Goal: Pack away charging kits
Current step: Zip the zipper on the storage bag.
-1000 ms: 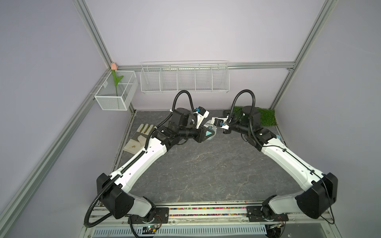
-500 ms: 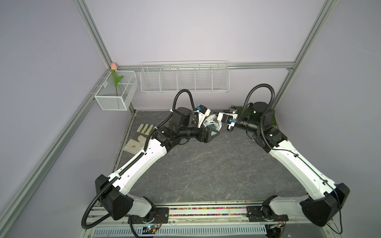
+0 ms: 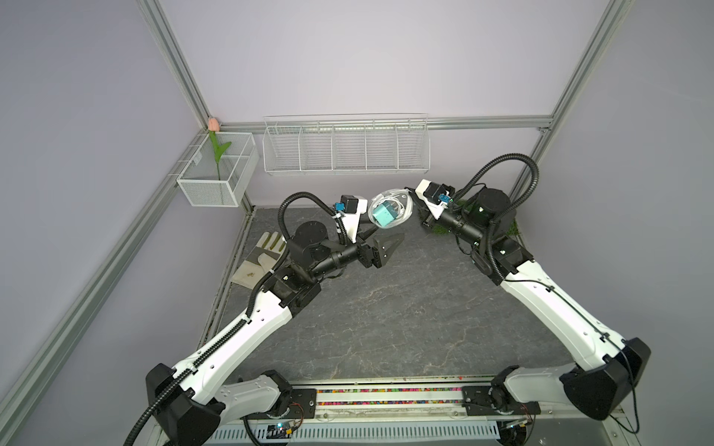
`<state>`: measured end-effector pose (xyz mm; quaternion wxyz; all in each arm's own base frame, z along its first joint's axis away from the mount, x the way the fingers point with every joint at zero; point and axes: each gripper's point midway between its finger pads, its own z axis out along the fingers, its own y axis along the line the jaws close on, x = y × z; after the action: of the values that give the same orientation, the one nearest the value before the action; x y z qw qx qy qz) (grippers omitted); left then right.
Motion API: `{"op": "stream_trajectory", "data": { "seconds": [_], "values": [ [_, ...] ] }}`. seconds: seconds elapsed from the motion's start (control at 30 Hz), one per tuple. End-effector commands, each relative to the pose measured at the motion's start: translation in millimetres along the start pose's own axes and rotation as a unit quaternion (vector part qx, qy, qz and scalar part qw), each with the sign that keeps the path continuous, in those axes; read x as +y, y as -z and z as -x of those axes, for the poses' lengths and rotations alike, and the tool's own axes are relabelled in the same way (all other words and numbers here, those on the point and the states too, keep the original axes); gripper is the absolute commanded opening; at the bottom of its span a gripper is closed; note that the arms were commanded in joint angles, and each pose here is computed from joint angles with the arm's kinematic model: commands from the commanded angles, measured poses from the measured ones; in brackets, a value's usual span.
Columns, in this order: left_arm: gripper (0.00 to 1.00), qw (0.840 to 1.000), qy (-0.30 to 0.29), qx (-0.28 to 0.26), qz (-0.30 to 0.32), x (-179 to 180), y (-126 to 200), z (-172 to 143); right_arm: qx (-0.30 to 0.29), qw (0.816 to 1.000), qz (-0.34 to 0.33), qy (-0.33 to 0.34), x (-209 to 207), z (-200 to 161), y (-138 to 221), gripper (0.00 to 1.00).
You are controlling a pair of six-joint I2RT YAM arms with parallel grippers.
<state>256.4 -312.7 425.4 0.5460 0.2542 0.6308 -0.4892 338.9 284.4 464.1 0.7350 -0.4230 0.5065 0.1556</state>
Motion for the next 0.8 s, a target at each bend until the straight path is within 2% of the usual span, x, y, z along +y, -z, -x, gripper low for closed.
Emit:
{"op": "stream_trajectory", "data": {
  "seconds": [0.0,0.1,0.2,0.3,0.4,0.43,0.5,0.53,0.6,0.67,0.73,0.77],
  "values": [
    [0.89,0.998,-0.005,-0.069,-0.011,-3.8,-1.0,24.9,-0.054,0.994,-0.055,-0.074,-8.6,27.0,7.7,0.06],
    [0.88,0.995,-0.005,-0.097,-0.006,-1.6,1.9,33.2,-0.065,0.992,-0.053,-0.09,-2.1,31.7,7.3,0.06],
    [0.82,0.992,-0.008,-0.122,-0.004,-1.5,7.6,40.8,-0.066,0.993,-0.047,-0.087,5.2,34.1,5.0,0.06],
    [0.53,0.991,-0.006,-0.136,-0.006,-3.9,11.3,47.3,-0.057,0.992,-0.066,-0.092,-0.8,30.6,2.6,0.06],
    [0.33,0.99,-0.001,-0.139,-0.012,-5.9,10.8,50.4,-0.043,0.991,-0.085,-0.094,-7.9,25.1,0.2,0.06],
    [0.29,0.99,-0.001,-0.14,-0.013,-6.7,11.1,51.7,-0.042,0.991,-0.083,-0.092,-6.6,23.8,-0.7,0.06],
    [0.28,0.99,0.0,-0.14,-0.011,-5.9,10.3,52.7,-0.042,0.992,-0.074,-0.09,-2.4,21.4,-2.0,0.06],
    [0.32,0.99,0.004,-0.141,-0.006,-4.1,10.3,53.3,-0.042,0.993,-0.068,-0.088,0.5,19.9,-2.5,0.06],
    [0.59,0.989,0.008,-0.147,0.0,-1.4,11.4,54.6,-0.04,0.993,-0.068,-0.087,2.2,16.6,-2.4,0.06],
    [0.71,0.988,0.012,-0.156,0.006,1.5,13.3,56.2,-0.043,0.993,-0.066,-0.087,3.6,16.3,-0.7,0.06],
    [0.71,0.987,0.012,-0.162,0.004,1.2,14.5,58.8,-0.044,0.993,-0.061,-0.087,5.8,17.2,0.4,0.06],
    [0.67,0.986,0.012,-0.163,0.003,0.5,14.8,60.0,-0.044,0.993,-0.059,-0.087,6.5,17.5,0.5,0.06]
  ]
}}
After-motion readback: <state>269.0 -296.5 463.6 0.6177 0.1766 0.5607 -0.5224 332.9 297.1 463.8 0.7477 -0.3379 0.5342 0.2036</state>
